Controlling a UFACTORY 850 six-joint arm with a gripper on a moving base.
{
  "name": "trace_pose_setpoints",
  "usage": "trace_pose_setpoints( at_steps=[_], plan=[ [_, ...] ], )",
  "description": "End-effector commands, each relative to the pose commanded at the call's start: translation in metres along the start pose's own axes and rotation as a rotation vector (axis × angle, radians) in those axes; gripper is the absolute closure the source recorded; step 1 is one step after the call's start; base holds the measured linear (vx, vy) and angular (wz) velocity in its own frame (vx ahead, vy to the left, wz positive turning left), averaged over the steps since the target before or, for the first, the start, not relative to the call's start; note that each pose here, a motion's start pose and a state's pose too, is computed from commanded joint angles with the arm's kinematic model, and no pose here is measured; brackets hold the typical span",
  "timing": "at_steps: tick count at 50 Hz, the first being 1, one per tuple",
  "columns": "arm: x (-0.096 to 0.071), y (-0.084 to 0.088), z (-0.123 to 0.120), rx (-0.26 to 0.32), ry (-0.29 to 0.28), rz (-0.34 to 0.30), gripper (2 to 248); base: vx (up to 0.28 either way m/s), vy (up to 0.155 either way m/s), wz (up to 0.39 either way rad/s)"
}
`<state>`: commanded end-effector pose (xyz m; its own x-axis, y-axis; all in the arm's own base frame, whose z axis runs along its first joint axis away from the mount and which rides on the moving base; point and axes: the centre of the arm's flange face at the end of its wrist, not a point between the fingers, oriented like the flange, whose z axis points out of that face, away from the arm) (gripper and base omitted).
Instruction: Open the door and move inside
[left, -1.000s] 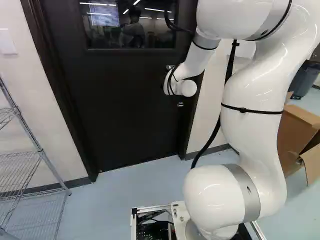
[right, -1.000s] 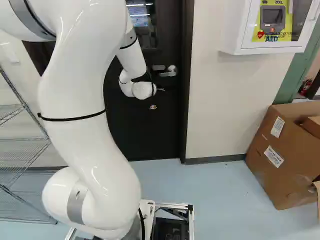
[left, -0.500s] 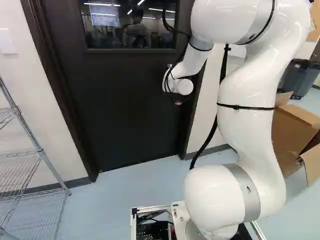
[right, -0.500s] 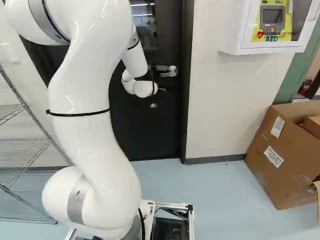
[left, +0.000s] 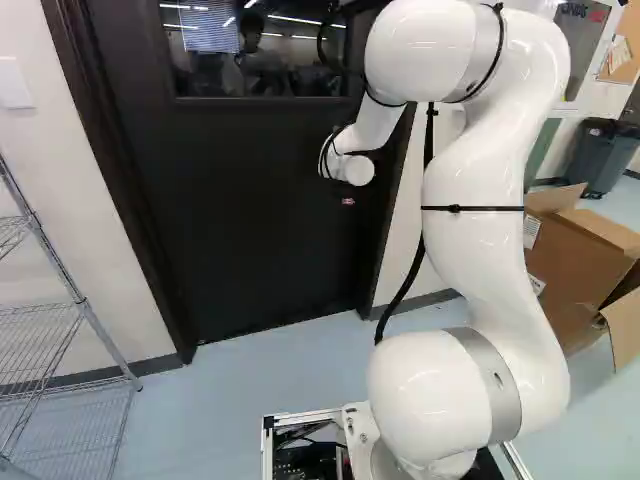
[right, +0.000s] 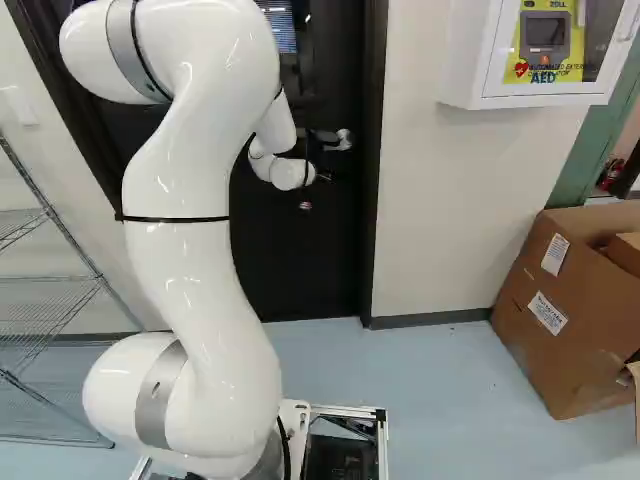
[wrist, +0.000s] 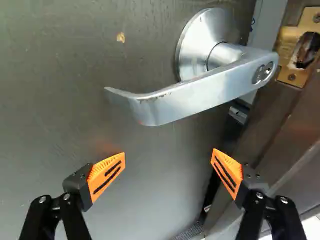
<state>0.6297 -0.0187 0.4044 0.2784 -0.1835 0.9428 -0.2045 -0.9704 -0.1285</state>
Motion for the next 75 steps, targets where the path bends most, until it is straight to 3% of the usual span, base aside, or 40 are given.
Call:
trace_pose_setpoints(
  at_steps=[41, 75],
  plan=[
    [0.002, -0.047, 0.069, 0.061, 0.04, -0.011, 3, 0.0, 0.0, 0.0],
    [-0.015, -0.112, 0.076, 0.243, -0.021, -0.186, 3, 0.0, 0.0, 0.0]
  ],
)
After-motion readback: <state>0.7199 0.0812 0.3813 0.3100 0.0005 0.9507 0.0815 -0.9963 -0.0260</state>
